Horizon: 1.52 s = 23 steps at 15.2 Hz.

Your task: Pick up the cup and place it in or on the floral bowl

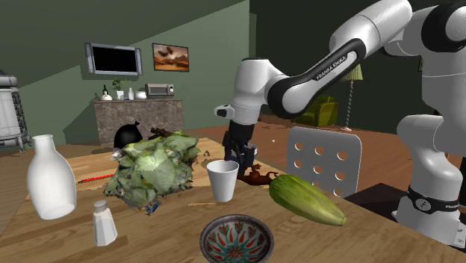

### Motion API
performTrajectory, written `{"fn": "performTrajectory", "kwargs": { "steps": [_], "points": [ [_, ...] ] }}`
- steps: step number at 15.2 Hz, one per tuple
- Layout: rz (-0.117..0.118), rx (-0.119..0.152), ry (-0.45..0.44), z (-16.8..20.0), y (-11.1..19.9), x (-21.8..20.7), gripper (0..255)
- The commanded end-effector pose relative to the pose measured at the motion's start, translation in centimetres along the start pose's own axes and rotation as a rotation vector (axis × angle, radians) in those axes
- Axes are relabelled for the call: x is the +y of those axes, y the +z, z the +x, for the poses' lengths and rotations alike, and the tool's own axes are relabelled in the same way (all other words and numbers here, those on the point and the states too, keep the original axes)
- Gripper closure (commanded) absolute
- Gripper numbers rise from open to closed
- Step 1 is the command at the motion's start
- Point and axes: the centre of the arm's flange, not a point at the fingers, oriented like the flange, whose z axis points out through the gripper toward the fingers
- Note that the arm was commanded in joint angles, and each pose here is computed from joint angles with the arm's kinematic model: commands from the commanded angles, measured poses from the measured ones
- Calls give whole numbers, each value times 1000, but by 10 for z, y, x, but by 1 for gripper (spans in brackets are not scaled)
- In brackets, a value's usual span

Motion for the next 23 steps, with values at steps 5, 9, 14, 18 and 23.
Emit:
{"fn": "performTrajectory", "kwargs": {
  "steps": [5, 9, 14, 18, 23],
  "points": [
    [-4, 2, -3, 5, 31, 4, 0],
    [-4, 2, -3, 5, 45, 4, 0],
    [-4, 2, -3, 5, 45, 4, 0],
    [-4, 2, -3, 5, 45, 4, 255],
    [-4, 2, -3, 5, 45, 4, 255]
  ]
}}
